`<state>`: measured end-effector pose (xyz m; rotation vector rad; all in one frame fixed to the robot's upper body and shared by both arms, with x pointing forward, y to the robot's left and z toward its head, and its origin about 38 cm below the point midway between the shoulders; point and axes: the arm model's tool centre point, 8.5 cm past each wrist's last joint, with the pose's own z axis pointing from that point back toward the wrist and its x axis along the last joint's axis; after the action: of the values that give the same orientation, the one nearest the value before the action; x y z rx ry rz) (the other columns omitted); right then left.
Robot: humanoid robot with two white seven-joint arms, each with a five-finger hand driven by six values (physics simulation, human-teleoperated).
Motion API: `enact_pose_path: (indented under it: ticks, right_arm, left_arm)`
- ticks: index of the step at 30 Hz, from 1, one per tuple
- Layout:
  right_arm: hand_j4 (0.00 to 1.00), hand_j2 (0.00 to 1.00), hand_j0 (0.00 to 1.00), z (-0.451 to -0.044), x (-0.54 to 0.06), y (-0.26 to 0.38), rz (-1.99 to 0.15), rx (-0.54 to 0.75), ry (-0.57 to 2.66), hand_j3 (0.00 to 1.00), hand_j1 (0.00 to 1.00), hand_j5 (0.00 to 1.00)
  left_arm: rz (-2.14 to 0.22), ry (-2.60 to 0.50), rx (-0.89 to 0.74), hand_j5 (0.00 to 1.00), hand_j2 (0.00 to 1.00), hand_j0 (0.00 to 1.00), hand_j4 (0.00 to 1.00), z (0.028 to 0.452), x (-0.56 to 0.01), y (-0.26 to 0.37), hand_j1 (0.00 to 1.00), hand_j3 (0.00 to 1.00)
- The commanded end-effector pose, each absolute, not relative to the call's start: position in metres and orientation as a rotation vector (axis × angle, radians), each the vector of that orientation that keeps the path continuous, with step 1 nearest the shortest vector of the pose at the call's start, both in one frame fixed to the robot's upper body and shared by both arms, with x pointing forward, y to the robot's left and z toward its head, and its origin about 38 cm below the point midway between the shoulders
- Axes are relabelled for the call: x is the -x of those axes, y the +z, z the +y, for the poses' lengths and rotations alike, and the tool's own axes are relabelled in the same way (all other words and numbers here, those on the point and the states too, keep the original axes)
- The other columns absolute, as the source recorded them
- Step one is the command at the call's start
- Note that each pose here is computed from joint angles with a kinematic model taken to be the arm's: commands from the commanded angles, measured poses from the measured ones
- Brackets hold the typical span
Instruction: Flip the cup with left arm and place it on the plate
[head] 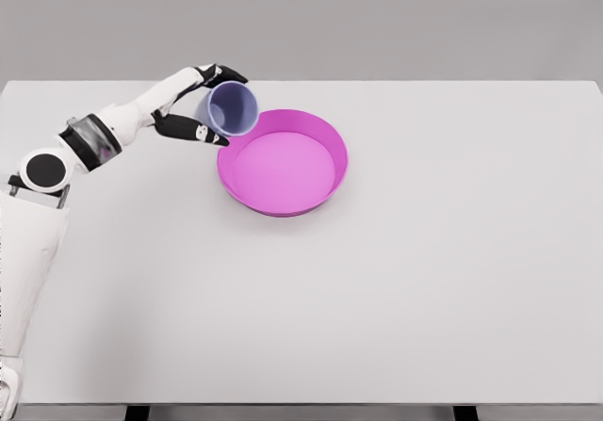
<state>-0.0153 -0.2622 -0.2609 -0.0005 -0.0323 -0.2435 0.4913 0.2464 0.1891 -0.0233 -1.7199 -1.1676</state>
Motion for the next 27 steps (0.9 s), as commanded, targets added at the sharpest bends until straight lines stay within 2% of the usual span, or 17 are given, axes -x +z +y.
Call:
enact_pose_path:
  ticks: [1,5,10,13,27]
  right_arm:
    - [1.00,1.00,1.00,-0.262,0.015,-0.261,-0.032,0.000,-0.243,1.00,1.00,1.00]
    - [1.00,1.00,1.00,-0.262,0.015,-0.261,-0.033,0.000,-0.243,1.00,1.00,1.00]
    - [1.00,1.00,1.00,-0.262,0.015,-0.261,-0.033,0.000,-0.243,1.00,1.00,1.00]
    - [1.00,1.00,1.00,-0.262,0.015,-0.261,-0.033,0.000,-0.243,1.00,1.00,1.00]
    - [1.00,1.00,1.00,-0.262,0.015,-0.261,-0.031,0.000,-0.243,1.00,1.00,1.00]
  left_arm:
    - [-1.744,-1.157,0.090,0.68,0.68,0.68,0.68,0.232,-0.489,0.187,0.68,0.68]
    - [-1.746,-1.156,0.167,0.68,0.68,0.68,0.68,0.212,-0.486,0.179,0.68,0.68]
    - [-1.764,-1.139,0.219,0.69,0.69,0.69,0.69,0.207,-0.482,0.174,0.69,0.69]
    - [-1.801,-1.113,0.315,0.69,0.69,0.69,0.69,0.190,-0.478,0.173,0.69,0.69]
    - [-1.681,-1.007,0.358,0.70,0.70,0.70,0.70,0.189,-0.487,0.125,0.70,0.70]
